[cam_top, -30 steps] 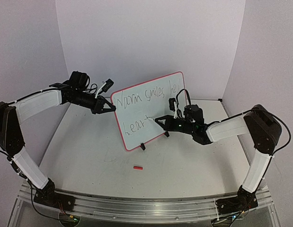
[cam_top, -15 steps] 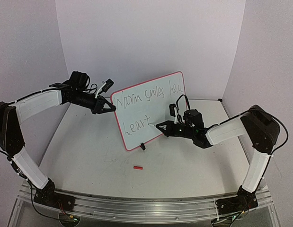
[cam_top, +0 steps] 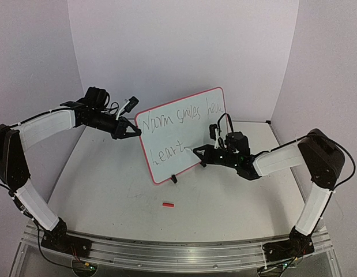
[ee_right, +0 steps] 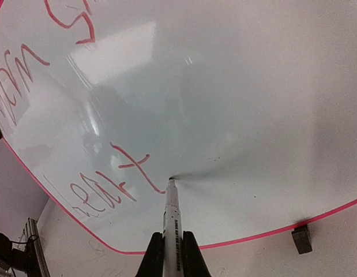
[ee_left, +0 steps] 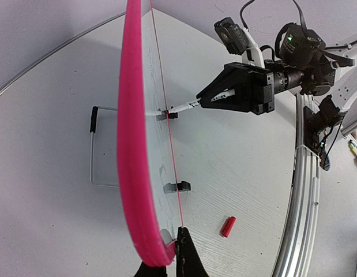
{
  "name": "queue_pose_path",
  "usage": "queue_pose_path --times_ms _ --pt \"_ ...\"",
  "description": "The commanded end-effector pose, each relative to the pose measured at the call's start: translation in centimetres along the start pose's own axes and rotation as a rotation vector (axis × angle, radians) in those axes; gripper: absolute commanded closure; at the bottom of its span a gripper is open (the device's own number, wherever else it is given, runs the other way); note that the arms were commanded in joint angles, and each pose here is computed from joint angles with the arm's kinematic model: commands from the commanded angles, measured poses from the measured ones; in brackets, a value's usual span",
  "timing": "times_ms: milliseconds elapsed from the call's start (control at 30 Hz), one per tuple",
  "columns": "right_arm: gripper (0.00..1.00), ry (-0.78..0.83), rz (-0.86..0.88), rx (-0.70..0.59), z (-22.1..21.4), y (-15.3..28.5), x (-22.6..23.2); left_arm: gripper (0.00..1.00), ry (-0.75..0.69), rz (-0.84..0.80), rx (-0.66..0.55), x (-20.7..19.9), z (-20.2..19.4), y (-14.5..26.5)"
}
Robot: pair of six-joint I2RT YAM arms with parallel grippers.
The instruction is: Write a sentence on the whiteboard
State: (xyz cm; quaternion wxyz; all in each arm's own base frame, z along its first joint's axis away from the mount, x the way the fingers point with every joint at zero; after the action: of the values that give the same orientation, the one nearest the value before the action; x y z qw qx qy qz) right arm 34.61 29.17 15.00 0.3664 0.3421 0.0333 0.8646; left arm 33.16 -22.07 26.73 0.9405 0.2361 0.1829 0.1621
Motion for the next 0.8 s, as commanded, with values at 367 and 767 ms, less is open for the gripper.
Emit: queue_pose_path --times_ms 367,767 --pt "1.00 0.032 0.034 -0.103 3.6 1.0 1.4 1.00 -0.053 0.044 0.063 0.1 -1.3 -0.2" --pt "1.00 0.040 0.029 -0.102 3.8 -0.4 1.1 1.00 -0.055 0.044 0.062 0.0 -1.2 -0.2"
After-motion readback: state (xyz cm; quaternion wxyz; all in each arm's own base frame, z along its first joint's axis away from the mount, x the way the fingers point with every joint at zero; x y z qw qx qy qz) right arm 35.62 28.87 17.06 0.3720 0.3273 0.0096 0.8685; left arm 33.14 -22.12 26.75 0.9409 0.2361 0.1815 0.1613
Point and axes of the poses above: each gripper's point midway between its finger pads, its own y axis back along the fingers, its own x axis along the line the jaws close on, z = x × y, the point moved 6 cm from there along y, back along the fingers
